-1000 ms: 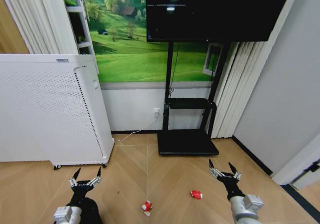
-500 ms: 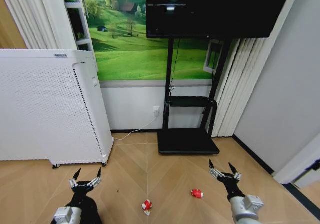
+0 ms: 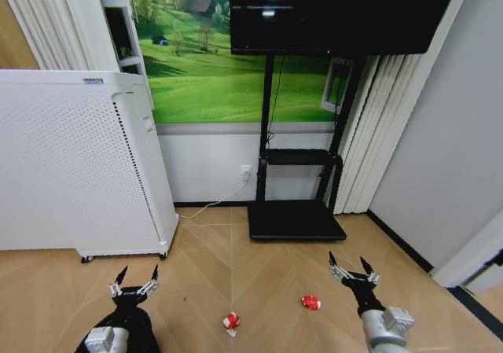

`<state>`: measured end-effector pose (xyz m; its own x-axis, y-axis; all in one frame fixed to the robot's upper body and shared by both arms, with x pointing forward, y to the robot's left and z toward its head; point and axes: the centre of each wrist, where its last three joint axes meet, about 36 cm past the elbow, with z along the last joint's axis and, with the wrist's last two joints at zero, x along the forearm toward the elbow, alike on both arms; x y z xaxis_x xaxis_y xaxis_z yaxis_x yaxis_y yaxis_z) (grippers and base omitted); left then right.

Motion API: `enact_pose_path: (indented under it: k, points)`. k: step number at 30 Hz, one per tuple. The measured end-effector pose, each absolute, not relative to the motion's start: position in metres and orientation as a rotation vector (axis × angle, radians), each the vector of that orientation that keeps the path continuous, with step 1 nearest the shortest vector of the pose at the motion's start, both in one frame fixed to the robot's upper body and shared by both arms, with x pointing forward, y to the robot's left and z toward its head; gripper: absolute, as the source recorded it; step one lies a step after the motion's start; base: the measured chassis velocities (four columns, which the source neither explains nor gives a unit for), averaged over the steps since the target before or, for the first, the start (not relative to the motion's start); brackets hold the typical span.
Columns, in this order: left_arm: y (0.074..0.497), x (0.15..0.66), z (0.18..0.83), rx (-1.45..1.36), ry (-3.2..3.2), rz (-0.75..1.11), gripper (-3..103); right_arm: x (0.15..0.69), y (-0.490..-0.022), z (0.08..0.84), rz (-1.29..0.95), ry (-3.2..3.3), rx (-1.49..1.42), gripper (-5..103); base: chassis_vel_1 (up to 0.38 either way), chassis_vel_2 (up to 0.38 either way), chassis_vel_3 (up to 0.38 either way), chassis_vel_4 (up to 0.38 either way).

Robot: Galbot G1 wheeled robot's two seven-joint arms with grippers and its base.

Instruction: Pick up the trash bin and place the garbage on the floor into it.

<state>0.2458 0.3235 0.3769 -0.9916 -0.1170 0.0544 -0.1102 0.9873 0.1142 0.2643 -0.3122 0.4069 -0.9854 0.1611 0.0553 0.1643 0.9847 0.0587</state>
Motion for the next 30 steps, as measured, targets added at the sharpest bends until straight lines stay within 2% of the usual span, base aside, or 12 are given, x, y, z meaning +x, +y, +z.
enact_pose_path:
  k: [7,8,10,11,21,22,25,27,30]
  points:
    - [0.324,0.244,0.376,0.171,-3.08,-0.169,97,0.265,-0.312,0.406,-0.099,-3.083,-0.256,100,0.0,0.0,0.0,0.0]
    - [0.324,0.243,0.375,0.174,-3.08,-0.171,94,0.265,-0.313,0.405,-0.1,-3.084,-0.258,100,0.0,0.0,0.0,0.0]
    - [0.324,0.24,0.375,0.195,-3.072,-0.181,97,0.265,-0.313,0.404,-0.1,-3.085,-0.261,100,0.0,0.0,0.0,0.0]
    - [0.324,0.234,0.374,0.228,-3.055,-0.185,101,0.266,-0.314,0.404,-0.103,-3.087,-0.266,100,0.0,0.0,0.0,0.0]
    - [0.315,0.171,0.395,0.387,-2.771,-0.189,97,0.272,-0.323,0.404,-0.119,-3.096,-0.293,100,0.0,0.0,0.0,0.0]
    - [0.317,0.166,0.402,0.399,-2.744,-0.179,94,0.272,-0.325,0.405,-0.121,-3.097,-0.303,100,0.0,0.0,0.0,0.0]
    - [0.327,0.157,0.409,0.414,-2.753,-0.188,97,0.273,-0.328,0.404,-0.123,-3.1,-0.316,100,0.0,0.0,0.0,0.0]
    - [0.329,0.154,0.412,0.41,-2.776,-0.169,100,0.274,-0.329,0.403,-0.124,-3.1,-0.319,100,0.0,0.0,0.0,0.0]
    - [0.325,0.138,0.42,0.457,-2.756,-0.029,96,0.274,-0.331,0.4,-0.131,-3.096,-0.329,100,0.0,0.0,0.0,0.0]
